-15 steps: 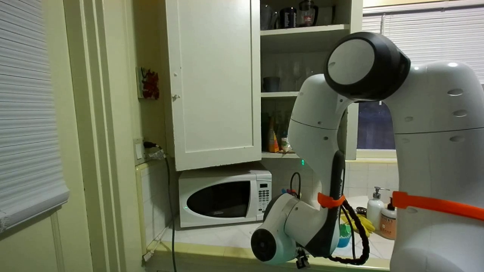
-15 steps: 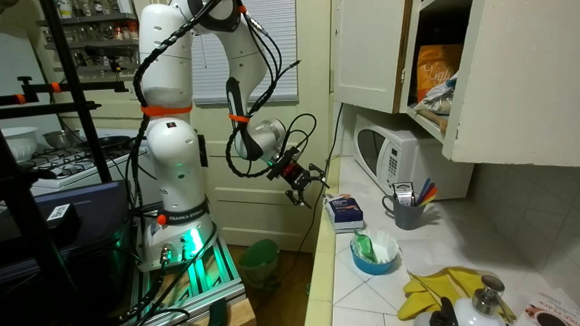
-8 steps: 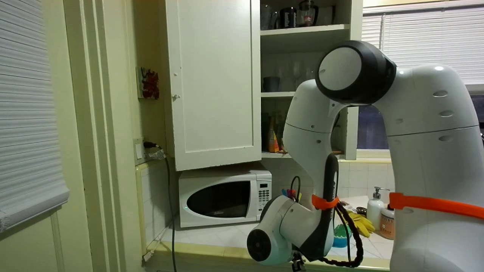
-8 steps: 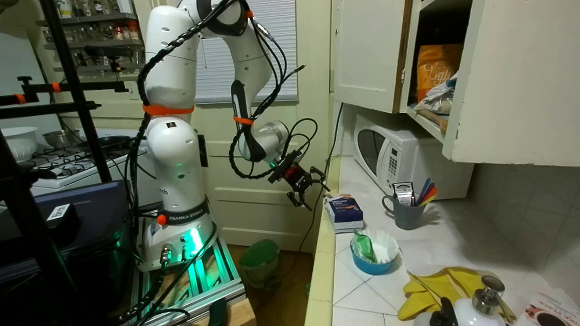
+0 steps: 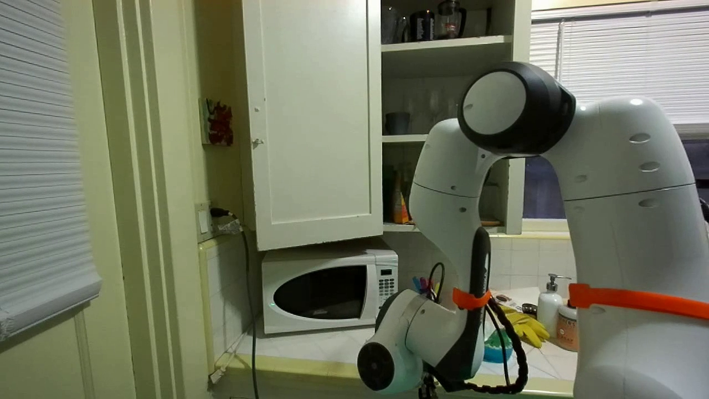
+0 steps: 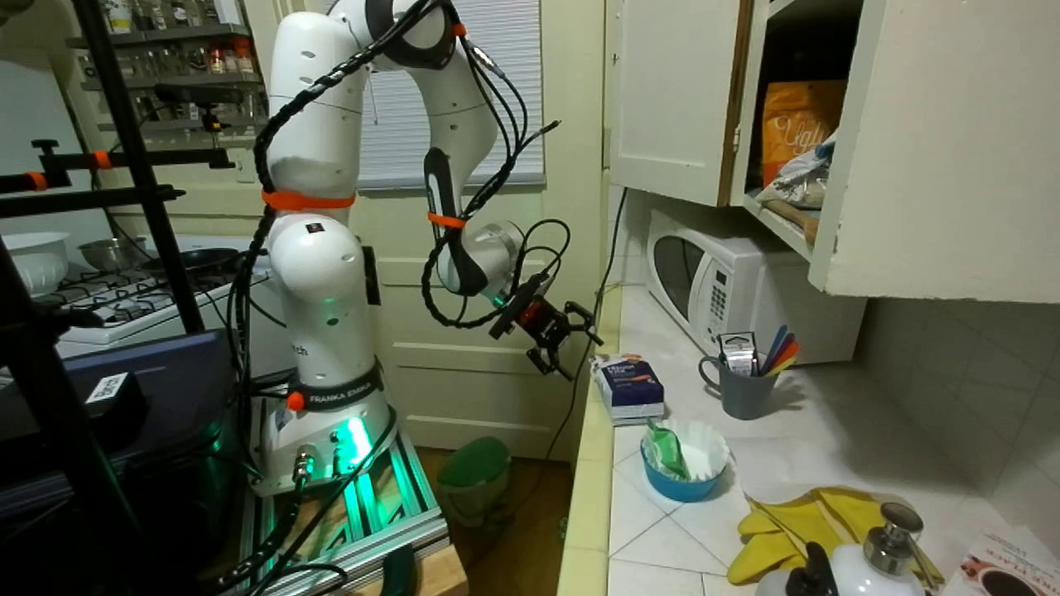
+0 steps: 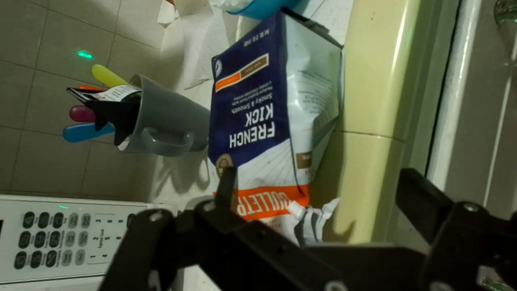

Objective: Put the bag upright

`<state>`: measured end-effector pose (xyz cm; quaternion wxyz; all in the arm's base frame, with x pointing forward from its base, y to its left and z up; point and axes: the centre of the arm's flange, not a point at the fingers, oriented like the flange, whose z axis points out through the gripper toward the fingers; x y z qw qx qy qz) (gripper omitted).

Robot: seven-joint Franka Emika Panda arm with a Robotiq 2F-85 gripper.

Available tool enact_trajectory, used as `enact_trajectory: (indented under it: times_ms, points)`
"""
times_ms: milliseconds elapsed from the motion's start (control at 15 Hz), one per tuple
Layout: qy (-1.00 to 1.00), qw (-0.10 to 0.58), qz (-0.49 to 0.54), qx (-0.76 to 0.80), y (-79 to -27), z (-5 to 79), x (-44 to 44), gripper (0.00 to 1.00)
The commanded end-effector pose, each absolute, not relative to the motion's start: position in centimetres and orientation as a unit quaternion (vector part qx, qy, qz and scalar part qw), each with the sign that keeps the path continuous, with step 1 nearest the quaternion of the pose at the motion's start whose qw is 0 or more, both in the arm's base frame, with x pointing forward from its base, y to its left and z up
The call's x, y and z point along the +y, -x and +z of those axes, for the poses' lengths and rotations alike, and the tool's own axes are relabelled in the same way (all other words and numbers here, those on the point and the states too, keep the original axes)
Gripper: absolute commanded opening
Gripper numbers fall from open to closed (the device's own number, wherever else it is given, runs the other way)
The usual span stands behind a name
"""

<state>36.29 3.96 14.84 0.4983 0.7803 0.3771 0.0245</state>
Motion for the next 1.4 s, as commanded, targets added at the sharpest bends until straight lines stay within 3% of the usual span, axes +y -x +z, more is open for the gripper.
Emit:
enact_trajectory:
  times_ms: [0, 1133, 1267, 1333]
  points:
    - [-0.776, 0.518, 0.057, 0.355, -36.8, 12.4, 4.8, 1.0]
    - [-0.791, 0.522, 0.08, 0.308, -43.3, 12.4, 4.2, 1.0]
    - [-0.792, 0.526, 0.079, 0.301, -43.7, 12.3, 3.8, 0.72]
    - [-0.793, 0.526, 0.081, 0.296, -43.8, 12.4, 3.7, 0.66]
